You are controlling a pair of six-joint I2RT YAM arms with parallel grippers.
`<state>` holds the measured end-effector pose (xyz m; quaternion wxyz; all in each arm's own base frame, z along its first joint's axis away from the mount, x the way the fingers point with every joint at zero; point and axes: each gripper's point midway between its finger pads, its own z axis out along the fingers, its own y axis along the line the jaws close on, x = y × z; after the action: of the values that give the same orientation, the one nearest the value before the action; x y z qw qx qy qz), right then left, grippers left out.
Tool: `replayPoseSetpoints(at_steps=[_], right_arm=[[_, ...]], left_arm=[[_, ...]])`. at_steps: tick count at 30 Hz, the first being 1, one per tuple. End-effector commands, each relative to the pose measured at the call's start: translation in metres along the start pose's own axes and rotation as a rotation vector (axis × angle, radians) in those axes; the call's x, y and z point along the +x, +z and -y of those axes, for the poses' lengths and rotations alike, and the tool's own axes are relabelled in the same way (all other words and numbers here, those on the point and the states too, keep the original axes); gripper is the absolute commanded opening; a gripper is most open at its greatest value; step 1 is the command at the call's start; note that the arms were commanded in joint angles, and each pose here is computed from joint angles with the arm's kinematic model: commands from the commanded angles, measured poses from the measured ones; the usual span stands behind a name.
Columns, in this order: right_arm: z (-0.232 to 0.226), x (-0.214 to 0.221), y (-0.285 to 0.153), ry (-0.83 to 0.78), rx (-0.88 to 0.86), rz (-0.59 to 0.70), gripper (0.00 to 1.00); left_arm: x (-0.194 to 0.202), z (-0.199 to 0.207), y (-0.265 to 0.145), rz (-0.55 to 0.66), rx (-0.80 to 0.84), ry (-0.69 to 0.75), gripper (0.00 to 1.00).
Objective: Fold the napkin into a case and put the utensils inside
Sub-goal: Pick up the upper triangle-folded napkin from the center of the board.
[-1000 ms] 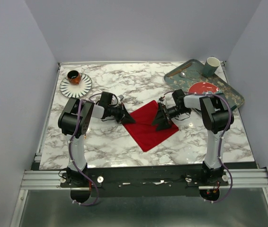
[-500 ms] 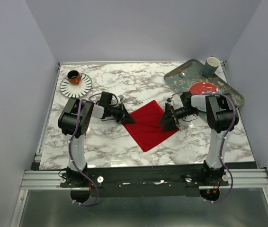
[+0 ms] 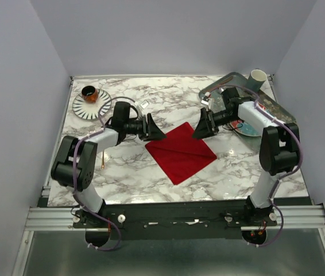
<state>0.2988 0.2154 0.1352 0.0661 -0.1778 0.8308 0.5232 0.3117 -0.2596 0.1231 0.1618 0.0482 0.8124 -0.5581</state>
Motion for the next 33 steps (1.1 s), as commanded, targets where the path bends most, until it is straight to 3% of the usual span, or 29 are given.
replayPoseSetpoints(at_steps=[1,3,5,8,13,15,21,28,33], right_arm=[[-0.001,-0.002,-0.030,-0.177,0.237,-0.009,0.86],[-0.001,0.001,-0.044,-0.236,0.321,-0.011,0.88],[0.001,0.004,-0.050,-0.267,0.364,-0.013,0.88],[0.014,0.004,-0.052,-0.275,0.422,-0.019,0.87],[0.060,0.003,-0.050,-0.263,0.545,-0.056,0.80],[0.068,-0.004,-0.046,-0.260,0.539,-0.055,0.77],[0.074,-0.027,-0.031,-0.249,0.474,-0.032,0.70],[0.092,-0.033,-0.016,-0.193,0.433,-0.049,0.70],[0.095,-0.025,-0.012,-0.184,0.415,-0.077,0.71]], left_arm=[[-0.009,0.040,-0.035,0.018,-0.065,0.360,0.65],[-0.005,0.038,-0.051,-0.005,-0.151,0.485,0.72],[-0.011,0.040,-0.069,0.020,-0.256,0.585,0.73],[0.001,0.036,-0.093,-0.045,-0.359,0.690,0.74],[0.017,0.032,-0.113,-0.185,-0.404,0.802,0.71],[0.004,0.039,-0.116,-0.201,-0.410,0.879,0.70],[-0.029,0.038,-0.093,-0.222,-0.387,0.810,0.56],[-0.051,-0.018,-0.045,-0.345,-0.395,0.736,0.59],[-0.068,-0.043,-0.015,-0.362,-0.369,0.707,0.61]])
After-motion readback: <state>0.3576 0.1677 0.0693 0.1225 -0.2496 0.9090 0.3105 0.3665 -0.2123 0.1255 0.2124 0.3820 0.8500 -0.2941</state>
